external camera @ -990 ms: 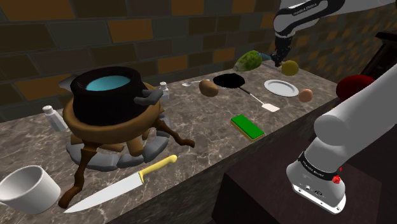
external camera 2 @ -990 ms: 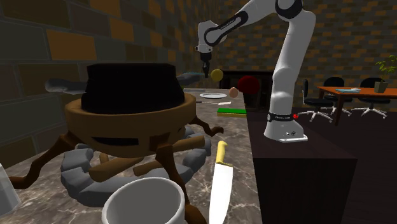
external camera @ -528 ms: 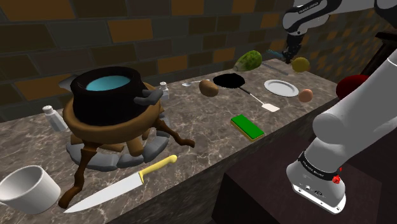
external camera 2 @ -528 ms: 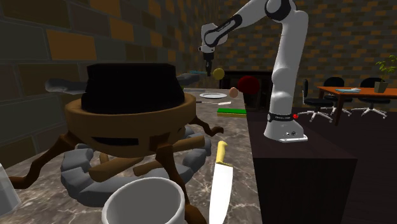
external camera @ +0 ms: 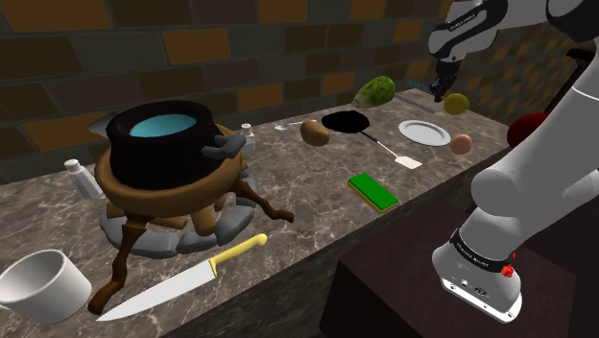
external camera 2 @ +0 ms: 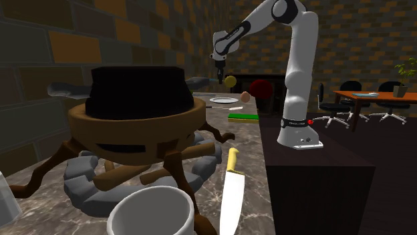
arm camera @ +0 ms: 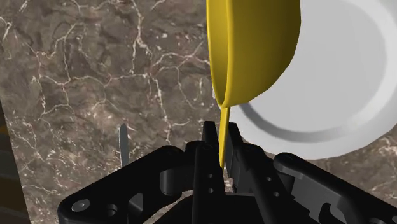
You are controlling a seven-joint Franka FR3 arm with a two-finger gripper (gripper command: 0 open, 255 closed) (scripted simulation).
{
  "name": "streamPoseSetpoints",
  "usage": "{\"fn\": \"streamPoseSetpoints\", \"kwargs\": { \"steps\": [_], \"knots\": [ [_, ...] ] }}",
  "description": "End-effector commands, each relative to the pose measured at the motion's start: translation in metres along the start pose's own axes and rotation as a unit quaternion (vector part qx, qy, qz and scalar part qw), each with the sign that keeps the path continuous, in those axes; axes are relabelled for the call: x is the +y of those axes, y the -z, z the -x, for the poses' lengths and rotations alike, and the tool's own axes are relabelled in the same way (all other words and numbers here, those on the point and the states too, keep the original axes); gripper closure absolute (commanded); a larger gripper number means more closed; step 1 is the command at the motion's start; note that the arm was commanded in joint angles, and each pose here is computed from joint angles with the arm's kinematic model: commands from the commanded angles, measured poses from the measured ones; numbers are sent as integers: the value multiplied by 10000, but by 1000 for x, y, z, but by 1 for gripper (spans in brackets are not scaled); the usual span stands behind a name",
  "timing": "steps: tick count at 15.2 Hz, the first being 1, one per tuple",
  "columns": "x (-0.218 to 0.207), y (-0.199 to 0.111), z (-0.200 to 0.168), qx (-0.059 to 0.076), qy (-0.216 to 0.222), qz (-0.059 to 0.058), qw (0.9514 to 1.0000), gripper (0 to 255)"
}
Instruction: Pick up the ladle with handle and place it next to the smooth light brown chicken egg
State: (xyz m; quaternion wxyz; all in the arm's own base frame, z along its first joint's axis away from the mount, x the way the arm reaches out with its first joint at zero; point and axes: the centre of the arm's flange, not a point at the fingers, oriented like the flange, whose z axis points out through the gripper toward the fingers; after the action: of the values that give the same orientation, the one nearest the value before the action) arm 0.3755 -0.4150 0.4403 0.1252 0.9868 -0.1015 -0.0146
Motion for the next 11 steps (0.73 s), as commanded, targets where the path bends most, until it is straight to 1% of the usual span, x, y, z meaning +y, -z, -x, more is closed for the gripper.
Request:
{"fn": "streamPoseSetpoints", "kwargs": {
  "steps": [1,11],
  "knots": [
    [-4,-11,-1,2,0,1,10000,255],
    [-17,-62,-1,2,0,1,10000,255]
  ]
}}
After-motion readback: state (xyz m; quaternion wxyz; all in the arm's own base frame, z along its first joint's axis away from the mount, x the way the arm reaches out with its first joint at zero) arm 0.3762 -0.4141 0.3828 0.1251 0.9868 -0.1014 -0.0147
